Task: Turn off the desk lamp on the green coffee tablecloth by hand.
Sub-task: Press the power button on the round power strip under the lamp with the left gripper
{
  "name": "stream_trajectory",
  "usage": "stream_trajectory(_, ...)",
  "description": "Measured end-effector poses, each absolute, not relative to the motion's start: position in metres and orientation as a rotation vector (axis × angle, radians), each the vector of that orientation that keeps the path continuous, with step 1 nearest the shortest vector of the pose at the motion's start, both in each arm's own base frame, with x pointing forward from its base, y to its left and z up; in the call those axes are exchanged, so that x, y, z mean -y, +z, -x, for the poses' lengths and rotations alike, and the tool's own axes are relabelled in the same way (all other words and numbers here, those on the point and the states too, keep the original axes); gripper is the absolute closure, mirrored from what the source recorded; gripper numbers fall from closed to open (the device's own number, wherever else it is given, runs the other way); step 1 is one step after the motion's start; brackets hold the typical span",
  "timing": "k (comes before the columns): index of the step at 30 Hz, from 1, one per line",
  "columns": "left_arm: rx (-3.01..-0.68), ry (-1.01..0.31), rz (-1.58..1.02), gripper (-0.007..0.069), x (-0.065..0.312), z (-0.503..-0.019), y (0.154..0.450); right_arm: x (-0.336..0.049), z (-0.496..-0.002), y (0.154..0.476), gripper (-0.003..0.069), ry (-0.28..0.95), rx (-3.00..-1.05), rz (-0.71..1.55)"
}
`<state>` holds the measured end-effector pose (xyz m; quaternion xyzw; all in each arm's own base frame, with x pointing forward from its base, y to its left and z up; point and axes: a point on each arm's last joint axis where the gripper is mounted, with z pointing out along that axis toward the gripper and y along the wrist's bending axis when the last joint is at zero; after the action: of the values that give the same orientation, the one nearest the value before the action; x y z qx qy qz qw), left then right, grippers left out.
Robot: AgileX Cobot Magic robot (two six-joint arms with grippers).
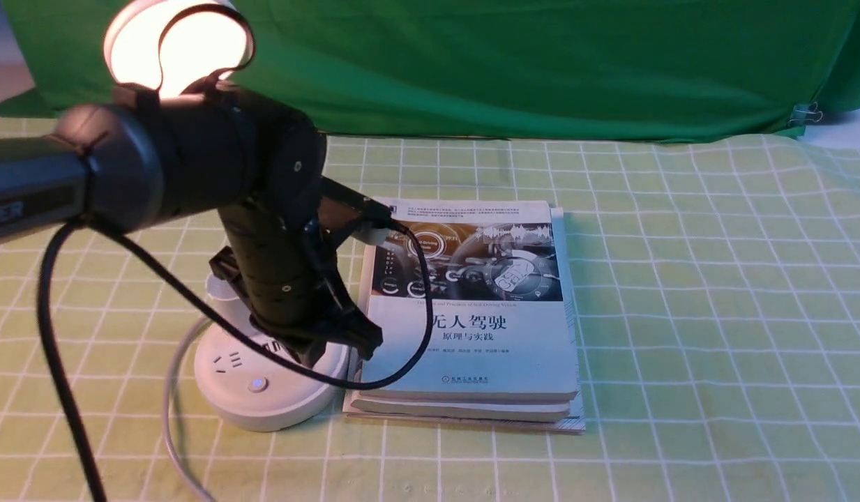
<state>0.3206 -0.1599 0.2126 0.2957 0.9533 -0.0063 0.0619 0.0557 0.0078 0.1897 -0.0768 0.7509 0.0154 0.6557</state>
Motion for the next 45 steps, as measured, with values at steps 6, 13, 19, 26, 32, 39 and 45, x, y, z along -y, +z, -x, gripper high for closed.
stream_trajectory(6,-2.909,-0.007,-0.878,0.0621,0.158,-0.332,0.205,-0.008,-0.056,0.190,0.0629,0.035,-1.702,0.174)
stream_trajectory(13,-2.946,-0.004,-0.870,0.0621,0.156,-0.334,0.197,-0.008,-0.056,0.190,0.0629,0.035,-1.702,0.174)
stream_trajectory(19,-2.958,-0.003,-0.874,0.0621,0.158,-0.338,0.184,-0.008,-0.056,0.190,0.0629,0.035,-1.702,0.174)
stream_trajectory(26,-2.962,-0.013,-0.870,0.0621,0.159,-0.339,0.184,-0.008,-0.056,0.190,0.0629,0.035,-1.702,0.174)
stream_trajectory(32,-2.929,0.018,-0.845,0.0621,0.156,-0.338,0.194,-0.008,-0.056,0.190,0.0629,0.035,-1.702,0.174)
stream_trajectory(39,-2.893,0.008,-0.823,0.0621,0.154,-0.335,0.210,-0.008,-0.056,0.190,0.0629,0.035,-1.702,0.174)
stream_trajectory(45,-2.929,-0.011,-0.818,0.0621,0.157,-0.336,0.197,-0.008,-0.056,0.190,0.0629,0.035,-1.702,0.174)
